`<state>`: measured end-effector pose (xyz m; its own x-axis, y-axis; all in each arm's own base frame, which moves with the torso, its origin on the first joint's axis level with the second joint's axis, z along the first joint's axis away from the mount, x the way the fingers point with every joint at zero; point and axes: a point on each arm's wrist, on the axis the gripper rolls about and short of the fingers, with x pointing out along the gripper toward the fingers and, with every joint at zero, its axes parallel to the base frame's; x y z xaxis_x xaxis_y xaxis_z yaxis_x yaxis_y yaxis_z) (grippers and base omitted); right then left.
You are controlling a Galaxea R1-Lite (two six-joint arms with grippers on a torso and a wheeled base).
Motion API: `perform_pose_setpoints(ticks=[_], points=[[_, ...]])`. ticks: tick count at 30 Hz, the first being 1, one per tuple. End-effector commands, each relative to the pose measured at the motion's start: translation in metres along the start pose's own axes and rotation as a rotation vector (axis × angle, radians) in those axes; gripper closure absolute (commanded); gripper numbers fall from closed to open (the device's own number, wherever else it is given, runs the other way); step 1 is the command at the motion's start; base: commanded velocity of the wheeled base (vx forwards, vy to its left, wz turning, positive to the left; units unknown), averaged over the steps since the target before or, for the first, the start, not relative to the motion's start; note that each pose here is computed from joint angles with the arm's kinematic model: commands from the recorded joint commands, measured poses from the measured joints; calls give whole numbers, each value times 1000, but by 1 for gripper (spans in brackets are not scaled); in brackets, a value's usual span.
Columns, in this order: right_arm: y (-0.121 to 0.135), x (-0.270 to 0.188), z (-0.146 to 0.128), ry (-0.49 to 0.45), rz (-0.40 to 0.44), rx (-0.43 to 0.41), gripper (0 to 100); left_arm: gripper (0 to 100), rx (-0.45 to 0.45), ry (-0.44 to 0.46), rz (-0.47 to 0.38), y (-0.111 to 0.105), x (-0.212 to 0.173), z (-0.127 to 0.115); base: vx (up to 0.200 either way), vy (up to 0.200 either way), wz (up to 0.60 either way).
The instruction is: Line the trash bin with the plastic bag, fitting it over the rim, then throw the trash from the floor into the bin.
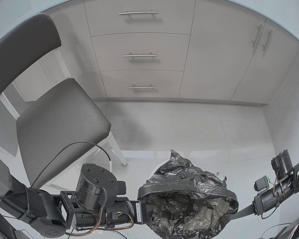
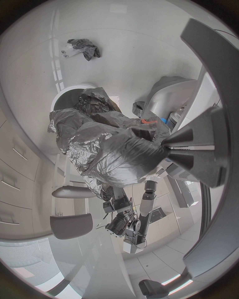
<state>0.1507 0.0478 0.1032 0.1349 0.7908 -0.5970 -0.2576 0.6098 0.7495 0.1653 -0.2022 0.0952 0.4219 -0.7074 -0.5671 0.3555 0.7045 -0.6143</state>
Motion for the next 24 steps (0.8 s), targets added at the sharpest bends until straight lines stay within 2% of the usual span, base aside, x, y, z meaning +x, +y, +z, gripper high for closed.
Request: perform_pose_setpoints(ticks=[1, 10, 16, 19, 22, 24], points=[[-3, 2, -6, 22, 2, 18, 100, 100, -8, 24, 5, 1, -1, -7, 0, 0, 0], [0, 6, -14, 56, 16, 8, 100, 100, -8, 36, -10, 1, -17, -16, 0, 0, 0], [-1, 7, -10, 56, 13, 8, 100, 100, -37, 50, -17, 1, -12, -16, 0, 0, 0], [0, 4, 2, 16, 4, 4, 100, 100, -39, 46, -21, 0, -11, -15, 0, 0, 0], [-1, -8, 27, -82, -9, 46, 100, 100, -38, 39, -29, -1, -12, -13, 0, 0, 0], [1, -12, 39, -115, -12, 71, 100, 100, -37, 33, -34, -3, -12, -12, 0, 0, 0]])
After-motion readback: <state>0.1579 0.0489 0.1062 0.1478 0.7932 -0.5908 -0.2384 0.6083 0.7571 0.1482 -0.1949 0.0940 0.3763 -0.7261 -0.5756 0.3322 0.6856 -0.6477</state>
